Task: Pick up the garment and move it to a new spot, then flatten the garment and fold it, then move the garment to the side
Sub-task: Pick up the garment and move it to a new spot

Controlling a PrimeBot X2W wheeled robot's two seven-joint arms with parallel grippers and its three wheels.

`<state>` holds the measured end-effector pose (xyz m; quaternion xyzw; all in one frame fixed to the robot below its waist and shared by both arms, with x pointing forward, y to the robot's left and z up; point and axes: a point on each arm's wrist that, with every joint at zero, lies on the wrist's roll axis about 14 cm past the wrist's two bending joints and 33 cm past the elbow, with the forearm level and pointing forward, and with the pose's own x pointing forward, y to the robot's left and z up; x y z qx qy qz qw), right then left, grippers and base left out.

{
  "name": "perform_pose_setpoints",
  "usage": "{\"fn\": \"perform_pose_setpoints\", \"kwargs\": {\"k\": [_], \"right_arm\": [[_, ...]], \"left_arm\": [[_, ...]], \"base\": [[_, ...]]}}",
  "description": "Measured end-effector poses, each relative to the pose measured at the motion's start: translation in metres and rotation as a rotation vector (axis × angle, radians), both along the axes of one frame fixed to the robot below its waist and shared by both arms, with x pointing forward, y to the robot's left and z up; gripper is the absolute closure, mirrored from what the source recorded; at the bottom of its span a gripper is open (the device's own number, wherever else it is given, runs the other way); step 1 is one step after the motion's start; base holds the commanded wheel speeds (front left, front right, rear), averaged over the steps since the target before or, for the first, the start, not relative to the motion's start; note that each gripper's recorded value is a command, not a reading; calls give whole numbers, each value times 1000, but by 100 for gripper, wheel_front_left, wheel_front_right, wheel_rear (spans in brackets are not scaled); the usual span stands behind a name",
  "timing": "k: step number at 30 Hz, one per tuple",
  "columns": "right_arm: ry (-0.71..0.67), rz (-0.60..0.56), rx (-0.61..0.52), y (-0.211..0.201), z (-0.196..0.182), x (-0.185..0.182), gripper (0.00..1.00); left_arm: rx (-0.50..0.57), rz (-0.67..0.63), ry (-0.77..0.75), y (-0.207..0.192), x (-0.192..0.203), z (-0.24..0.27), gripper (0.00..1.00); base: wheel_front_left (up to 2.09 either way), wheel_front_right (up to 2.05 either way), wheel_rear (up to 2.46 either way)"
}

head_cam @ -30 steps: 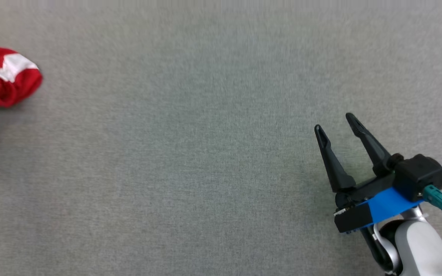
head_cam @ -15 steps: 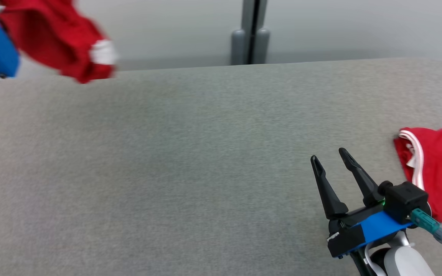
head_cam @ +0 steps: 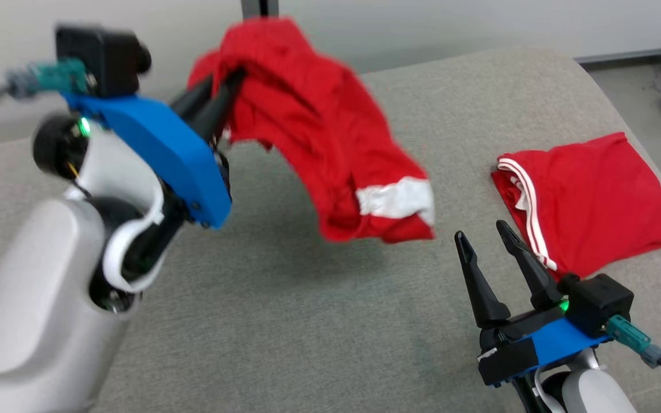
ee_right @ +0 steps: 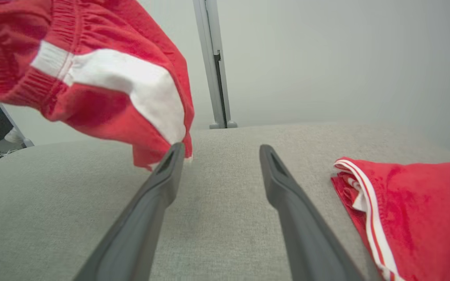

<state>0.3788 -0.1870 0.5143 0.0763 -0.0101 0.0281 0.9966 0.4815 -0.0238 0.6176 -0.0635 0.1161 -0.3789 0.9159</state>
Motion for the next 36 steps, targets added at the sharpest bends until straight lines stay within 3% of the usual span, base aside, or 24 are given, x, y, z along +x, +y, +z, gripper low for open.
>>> {"fn": "perform_pose_setpoints", "kwargs": {"k": [2,8,9,10,11,16,21,29,36], "right_arm": [[12,-16,3,-4,-5,-1,0],[39,-45,8,-12,-16,-2,0],[38,-44,7,-12,-15,-1,0],[35,-44,6,-12,-14,0,0],[31,-44,5,-13,-13,1,0],[10,-23,-2,-7,-6,4,0],[-3,1,0,-2,1,3,0],[-22,33,-5,5,10,0,0],[10,48,-19,9,0,-6,0]], "left_arm": [[21,20,73,-1,2,-41,100],[230,91,204,19,-4,-163,100],[260,93,220,21,-8,-178,77],[281,94,235,23,-12,-189,25],[288,96,242,23,-15,-197,0],[269,139,251,27,-23,-203,0],[133,191,190,35,-32,-175,0],[-37,419,9,104,-52,-142,0],[-75,633,-99,169,-80,-132,0]], "base": [[0,0,0],[0,0,0],[0,0,0],[0,0,0],[0,0,0],[0,0,0],[0,0,0],[0,0,0],[0,0,0]]}}
